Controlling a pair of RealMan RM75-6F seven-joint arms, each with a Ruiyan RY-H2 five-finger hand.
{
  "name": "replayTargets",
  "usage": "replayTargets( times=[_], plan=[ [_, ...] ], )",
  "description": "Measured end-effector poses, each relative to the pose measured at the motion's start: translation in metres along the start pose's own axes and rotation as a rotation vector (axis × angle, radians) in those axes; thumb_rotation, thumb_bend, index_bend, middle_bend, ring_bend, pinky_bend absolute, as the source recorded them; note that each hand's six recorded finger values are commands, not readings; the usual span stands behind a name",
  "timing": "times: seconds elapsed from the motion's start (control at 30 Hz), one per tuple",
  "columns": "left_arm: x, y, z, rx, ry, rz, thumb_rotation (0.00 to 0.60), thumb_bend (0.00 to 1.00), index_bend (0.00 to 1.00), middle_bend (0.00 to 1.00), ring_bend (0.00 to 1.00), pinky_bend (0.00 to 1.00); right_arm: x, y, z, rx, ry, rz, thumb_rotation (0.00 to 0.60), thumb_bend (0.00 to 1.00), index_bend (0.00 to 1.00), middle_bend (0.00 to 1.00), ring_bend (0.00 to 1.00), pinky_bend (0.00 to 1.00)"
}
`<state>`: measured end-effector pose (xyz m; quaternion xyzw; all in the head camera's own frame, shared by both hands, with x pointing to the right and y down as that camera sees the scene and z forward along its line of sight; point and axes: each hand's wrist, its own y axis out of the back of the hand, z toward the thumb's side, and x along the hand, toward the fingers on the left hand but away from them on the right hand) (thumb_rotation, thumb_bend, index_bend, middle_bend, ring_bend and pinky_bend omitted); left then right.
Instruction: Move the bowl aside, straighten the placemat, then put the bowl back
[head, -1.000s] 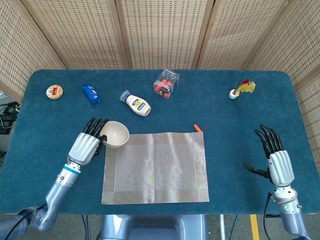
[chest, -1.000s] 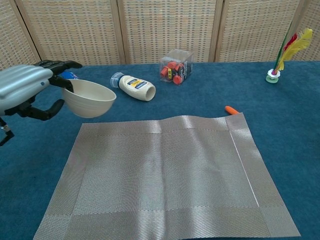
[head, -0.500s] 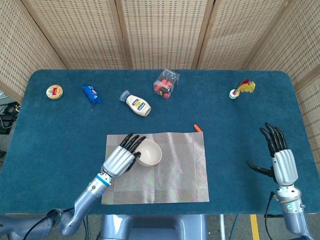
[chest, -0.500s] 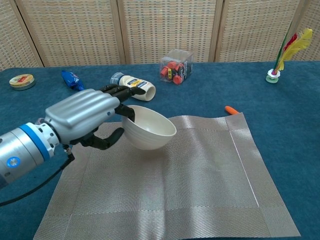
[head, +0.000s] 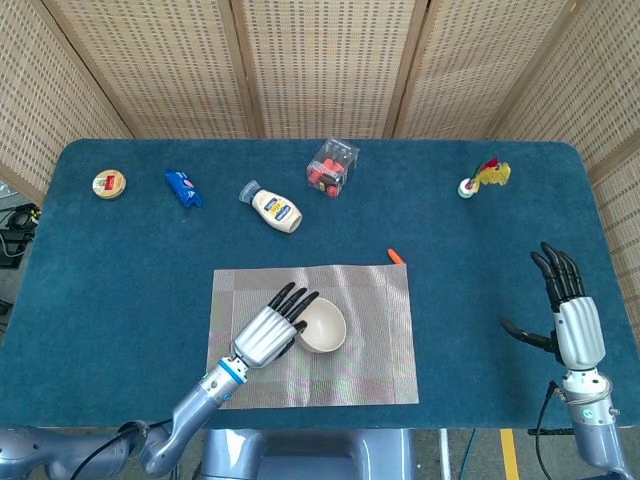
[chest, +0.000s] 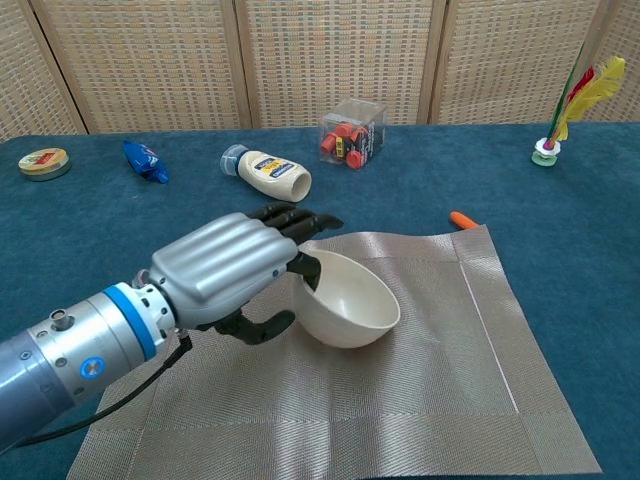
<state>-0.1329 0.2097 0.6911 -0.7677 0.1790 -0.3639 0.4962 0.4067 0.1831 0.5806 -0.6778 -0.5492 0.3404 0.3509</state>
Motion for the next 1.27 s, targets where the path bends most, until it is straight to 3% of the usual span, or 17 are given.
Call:
replayTargets(
  times=[0.23, 0.4, 0.63, 0.97, 1.27],
  plan=[
    [-0.018, -0.003, -0.020, 0.045, 0.033, -0.048, 0.600, 0.12, 0.19, 0.00, 0.00, 0.00, 0.001, -0.001, 0.003, 0.001, 0.007, 0.004, 0.600, 0.22, 0.10, 0.00, 0.00, 0.00],
    [-0.031, 0.003, -0.037, 0.039, 0.074, -0.047, 0.600, 0.11, 0.14, 0.00, 0.00, 0.00, 0.002, -0.005, 0.005, 0.012, 0.012, 0.012, 0.600, 0.22, 0.10, 0.00, 0.00, 0.00],
    [-0.064, 0.028, -0.074, -0.007, 0.183, 0.027, 0.600, 0.11, 0.12, 0.00, 0.00, 0.00, 0.003, -0.007, 0.004, 0.027, 0.012, 0.022, 0.600, 0.22, 0.10, 0.00, 0.00, 0.00],
    [-0.160, 0.063, -0.143, -0.042, 0.433, 0.139, 0.600, 0.11, 0.10, 0.00, 0.00, 0.00, 0.003, -0.010, 0.002, 0.072, 0.001, 0.049, 0.600, 0.22, 0.10, 0.00, 0.00, 0.00],
    [-0.230, 0.067, -0.169, -0.043, 0.581, 0.172, 0.600, 0.11, 0.08, 0.00, 0.00, 0.00, 0.006, -0.013, -0.004, 0.196, -0.043, 0.137, 0.600, 0.22, 0.10, 0.00, 0.00, 0.00]
  ],
)
